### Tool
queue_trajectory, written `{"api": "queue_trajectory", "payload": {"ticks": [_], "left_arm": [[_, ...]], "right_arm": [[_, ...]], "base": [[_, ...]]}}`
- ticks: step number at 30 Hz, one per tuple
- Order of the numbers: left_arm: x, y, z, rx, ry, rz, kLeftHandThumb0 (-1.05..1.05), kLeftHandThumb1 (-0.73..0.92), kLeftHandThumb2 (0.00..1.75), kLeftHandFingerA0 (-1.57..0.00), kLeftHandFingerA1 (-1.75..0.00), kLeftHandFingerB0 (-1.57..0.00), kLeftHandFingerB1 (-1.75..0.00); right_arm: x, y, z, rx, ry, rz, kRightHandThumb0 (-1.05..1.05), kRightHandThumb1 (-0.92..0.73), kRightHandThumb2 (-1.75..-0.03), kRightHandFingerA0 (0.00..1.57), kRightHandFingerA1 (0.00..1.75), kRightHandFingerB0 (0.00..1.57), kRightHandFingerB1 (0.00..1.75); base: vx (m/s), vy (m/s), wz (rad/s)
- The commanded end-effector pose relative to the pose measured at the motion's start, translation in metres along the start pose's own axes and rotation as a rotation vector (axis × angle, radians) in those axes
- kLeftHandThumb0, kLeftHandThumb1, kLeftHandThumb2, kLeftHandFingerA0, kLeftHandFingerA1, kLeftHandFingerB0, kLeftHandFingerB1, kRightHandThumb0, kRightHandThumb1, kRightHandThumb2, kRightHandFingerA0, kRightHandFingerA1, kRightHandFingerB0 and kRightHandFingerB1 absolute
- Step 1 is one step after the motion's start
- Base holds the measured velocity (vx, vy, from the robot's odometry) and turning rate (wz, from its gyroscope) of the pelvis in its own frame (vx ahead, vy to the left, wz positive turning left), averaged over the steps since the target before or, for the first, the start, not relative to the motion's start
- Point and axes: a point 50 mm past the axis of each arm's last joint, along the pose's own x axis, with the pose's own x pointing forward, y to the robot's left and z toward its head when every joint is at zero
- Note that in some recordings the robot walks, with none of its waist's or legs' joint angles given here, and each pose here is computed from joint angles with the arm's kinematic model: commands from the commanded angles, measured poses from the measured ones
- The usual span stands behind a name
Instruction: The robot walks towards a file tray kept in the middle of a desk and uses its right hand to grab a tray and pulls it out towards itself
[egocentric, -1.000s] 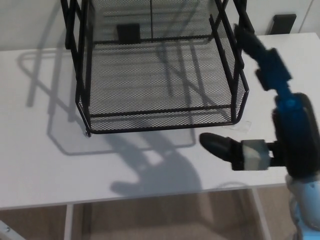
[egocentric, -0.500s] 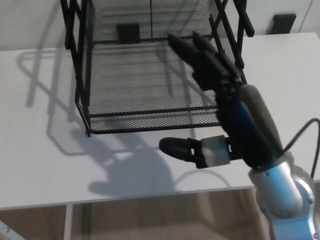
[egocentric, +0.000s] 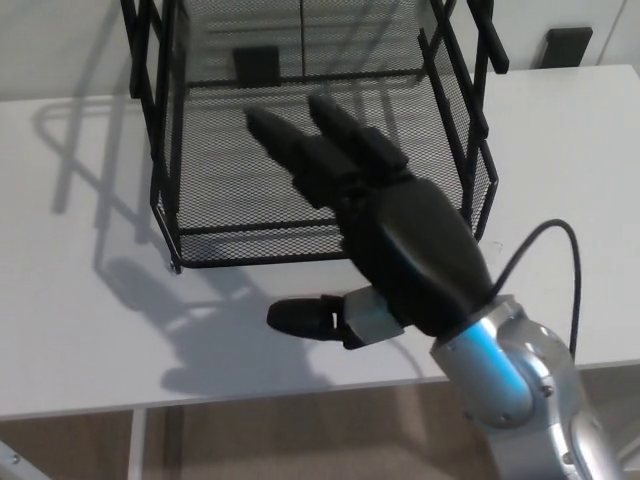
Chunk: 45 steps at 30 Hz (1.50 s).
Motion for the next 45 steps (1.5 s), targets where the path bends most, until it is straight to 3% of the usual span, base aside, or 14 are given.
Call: {"api": "queue_trajectory", "payload": {"ticks": [1,4,15,26,40,42,43,44,45], "left_arm": [[0.0,0.004,0.01,0.064,-0.041,-0.005,-0.25,0.6,0.58,-0.52,-0.42,-0.48,-0.4],[0.001,0.004,0.009,0.057,-0.049,-0.017,-0.27,0.6,0.58,-0.46,-0.4,-0.46,-0.4],[0.002,0.002,0.012,0.072,-0.057,-0.018,-0.27,0.6,0.58,-0.5,-0.42,-0.49,-0.4],[0.001,0.003,0.01,0.082,-0.051,-0.011,-0.28,0.59,0.58,-0.51,-0.41,-0.5,-0.4],[0.001,0.003,0.011,0.105,-0.057,-0.021,-0.29,0.59,0.57,-0.52,-0.41,-0.49,-0.4],[0.0,0.003,0.011,0.109,-0.063,-0.023,-0.29,0.59,0.57,-0.53,-0.41,-0.5,-0.4],[0.0,0.003,0.011,0.113,-0.062,-0.023,-0.29,0.59,0.57,-0.54,-0.42,-0.5,-0.4],[0.001,0.004,0.011,0.111,-0.061,-0.021,-0.29,0.59,0.57,-0.55,-0.43,-0.49,-0.4],[0.001,0.004,0.01,0.114,-0.06,-0.023,-0.29,0.59,0.57,-0.53,-0.42,-0.49,-0.4]], "right_arm": [[0.012,0.029,-0.018,-1.048,0.075,0.216,-0.85,-0.5,-0.84,0.0,0.0,0.0,0.05],[0.013,0.025,-0.02,-1.078,0.088,0.217,-0.84,-0.48,-0.86,0.0,0.01,0.0,0.03],[0.014,0.017,-0.031,-1.129,0.149,0.192,-0.86,-0.49,-0.87,0.0,0.0,0.0,0.03],[0.012,0.021,-0.032,-1.066,0.187,0.201,-0.87,-0.46,-0.91,0.0,0.0,0.0,0.08],[0.011,0.028,-0.036,-0.936,0.272,0.232,-0.8,-0.46,-0.85,0.0,0.0,0.0,0.11],[0.01,0.029,-0.04,-0.934,0.28,0.227,-0.7,-0.37,-0.84,0.0,0.14,0.0,0.23],[0.01,0.029,-0.042,-0.93,0.285,0.226,-0.83,-0.52,-0.56,0.0,0.23,0.0,0.26],[0.01,0.029,-0.043,-0.933,0.296,0.231,-0.7,-0.38,-0.86,0.0,0.15,0.0,0.23],[0.011,0.027,-0.044,-0.919,0.302,0.228,-0.84,-0.53,-0.57,0.0,0.26,0.0,0.28]], "base": [[0.0,0.0,0.0],[0.0,0.0,0.0],[0.0,0.0,0.0],[0.0,0.0,0.0],[0.0,0.0,0.0],[0.0,0.0,0.0],[0.0,0.0,0.0],[0.0,0.0,0.0],[0.0,0.0,0.0]]}}
